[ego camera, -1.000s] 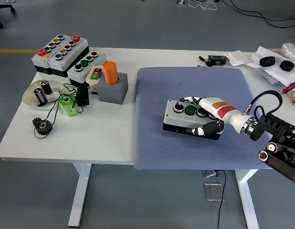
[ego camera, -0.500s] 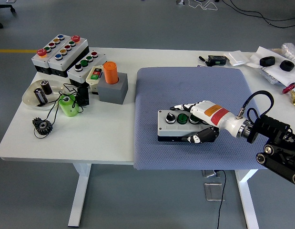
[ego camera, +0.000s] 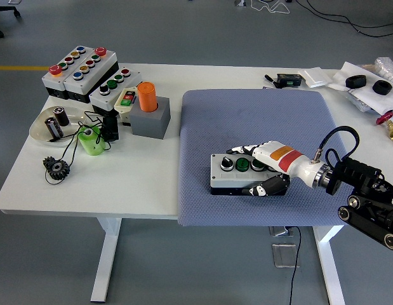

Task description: Pick up the button,place it on the desk,press the button,press the button

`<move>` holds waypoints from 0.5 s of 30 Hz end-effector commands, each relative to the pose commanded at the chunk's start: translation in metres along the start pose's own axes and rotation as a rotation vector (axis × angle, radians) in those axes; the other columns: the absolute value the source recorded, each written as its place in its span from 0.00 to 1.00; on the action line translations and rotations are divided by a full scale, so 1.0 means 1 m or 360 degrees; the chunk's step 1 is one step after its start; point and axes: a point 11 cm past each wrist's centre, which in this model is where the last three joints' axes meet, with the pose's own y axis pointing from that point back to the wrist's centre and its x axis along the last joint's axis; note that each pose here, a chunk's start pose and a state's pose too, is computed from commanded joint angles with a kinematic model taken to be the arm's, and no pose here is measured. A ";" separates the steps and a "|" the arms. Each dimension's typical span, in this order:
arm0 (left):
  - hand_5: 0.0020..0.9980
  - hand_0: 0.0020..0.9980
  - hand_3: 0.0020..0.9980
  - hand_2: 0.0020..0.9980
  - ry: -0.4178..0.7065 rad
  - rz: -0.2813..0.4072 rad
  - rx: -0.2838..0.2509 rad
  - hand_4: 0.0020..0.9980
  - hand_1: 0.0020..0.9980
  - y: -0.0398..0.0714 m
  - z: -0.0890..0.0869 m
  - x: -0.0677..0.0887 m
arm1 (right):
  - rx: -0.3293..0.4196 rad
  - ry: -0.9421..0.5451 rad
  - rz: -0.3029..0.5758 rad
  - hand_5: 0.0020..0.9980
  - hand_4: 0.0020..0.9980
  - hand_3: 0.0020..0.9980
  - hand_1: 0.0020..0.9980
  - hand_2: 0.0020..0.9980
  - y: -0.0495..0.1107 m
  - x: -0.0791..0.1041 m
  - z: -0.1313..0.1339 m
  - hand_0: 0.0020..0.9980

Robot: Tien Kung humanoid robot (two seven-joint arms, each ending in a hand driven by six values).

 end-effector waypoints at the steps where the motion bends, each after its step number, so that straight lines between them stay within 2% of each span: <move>1: 1.00 0.67 0.53 0.72 0.0001 0.0000 0.0000 0.37 0.72 0.000 0.000 0.000 | 0.0003 0.0011 -0.0017 0.00 0.56 0.66 0.36 0.47 -0.001 -0.001 -0.001 0.41; 5: 1.00 0.67 0.53 0.72 0.0001 0.0000 -0.0001 0.37 0.72 0.000 0.000 0.000 | 0.0011 0.0058 -0.0076 0.00 0.56 0.66 0.36 0.47 -0.002 -0.006 -0.003 0.41; 6: 1.00 0.67 0.53 0.72 0.0002 0.0000 -0.0002 0.37 0.72 0.000 0.000 0.000 | 0.0009 0.0068 -0.0085 0.05 0.69 0.84 0.63 0.69 -0.002 -0.007 -0.003 0.78; 11: 1.00 0.67 0.53 0.72 0.0006 0.0000 -0.0002 0.37 0.72 0.000 0.000 0.000 | -0.0002 0.0069 -0.0098 0.05 0.69 0.84 0.63 0.69 -0.001 -0.008 -0.002 0.78; 12: 1.00 0.67 0.53 0.72 0.0007 0.0000 -0.0002 0.37 0.72 0.000 0.001 0.000 | -0.0005 0.0065 -0.0098 0.07 0.81 0.99 0.79 0.89 -0.001 -0.008 -0.002 0.92; 15: 1.00 0.67 0.53 0.72 0.0008 0.0000 -0.0002 0.37 0.72 0.000 0.001 0.000 | -0.0014 0.0050 -0.0095 0.07 0.81 0.99 0.79 0.89 0.000 -0.007 -0.001 0.92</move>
